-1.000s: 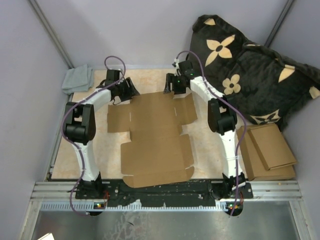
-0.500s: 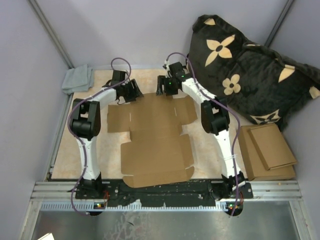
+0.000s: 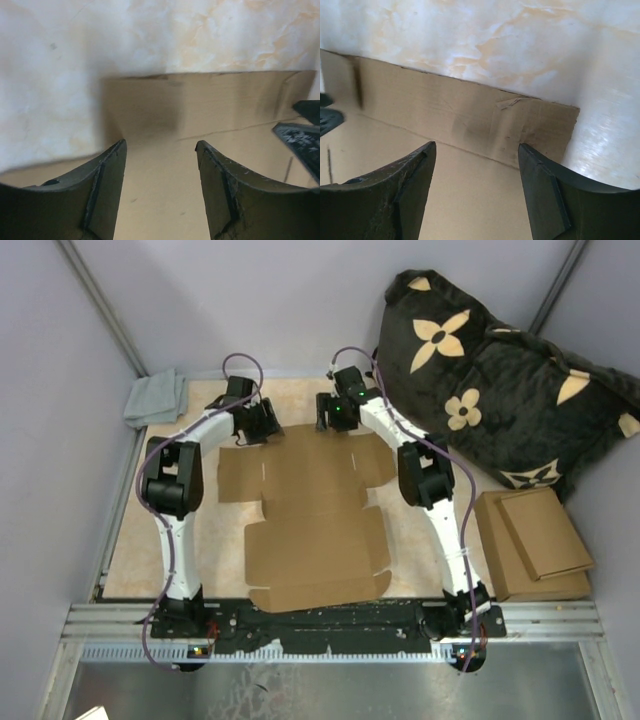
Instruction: Fold the paper box
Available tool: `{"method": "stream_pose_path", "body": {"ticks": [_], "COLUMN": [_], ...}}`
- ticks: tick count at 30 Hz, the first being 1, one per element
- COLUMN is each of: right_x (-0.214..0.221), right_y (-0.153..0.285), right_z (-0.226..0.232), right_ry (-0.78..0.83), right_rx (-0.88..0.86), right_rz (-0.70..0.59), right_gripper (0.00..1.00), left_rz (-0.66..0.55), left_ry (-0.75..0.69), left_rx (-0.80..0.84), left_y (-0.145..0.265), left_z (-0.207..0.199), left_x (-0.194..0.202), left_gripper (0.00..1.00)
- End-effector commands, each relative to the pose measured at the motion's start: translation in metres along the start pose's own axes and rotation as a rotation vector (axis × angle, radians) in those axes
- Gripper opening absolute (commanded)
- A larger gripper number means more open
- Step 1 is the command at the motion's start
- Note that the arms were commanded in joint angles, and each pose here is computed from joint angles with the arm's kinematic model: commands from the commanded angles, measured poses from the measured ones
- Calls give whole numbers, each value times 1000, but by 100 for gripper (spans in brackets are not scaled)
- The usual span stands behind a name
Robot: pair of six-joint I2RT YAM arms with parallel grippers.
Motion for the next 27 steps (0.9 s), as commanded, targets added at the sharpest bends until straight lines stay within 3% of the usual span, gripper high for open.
{"method": "stream_pose_path", "body": {"ticks": [1,6,16,23,27], "right_x": [-7,-25,-29,-30,-28], "right_y": [36,61,54,59,57], "right_z": [-27,-35,-47,-55,-59], "right_ry": [30,74,98,103,92], "right_rx": [257,365,442,489,471], "right_rz": [14,-27,6,11,18], "right_gripper": [68,69,67,59,48], "left_rz": [-73,-146,-134,-134,-127], "left_ry": [-35,-53,-57,-63,-63], "left_rx": [-132,-183,-220,-219,-222], "left_y": [44,74,70,67,64], "left_z": [-1,0,7,6,7], "left_x": [-16,-23,-20,-22,-22], "left_gripper": [66,66,66,65,65]}}
Point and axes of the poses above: each gripper's point midway between its finger pads, its own y axis back along the fingers, its own z axis along the line the jaws close on, x = y × z, the point moved 6 cm from there along y, back along the fingers, and after that the axes turned 12 degrees about y, right-handed, at the moved point
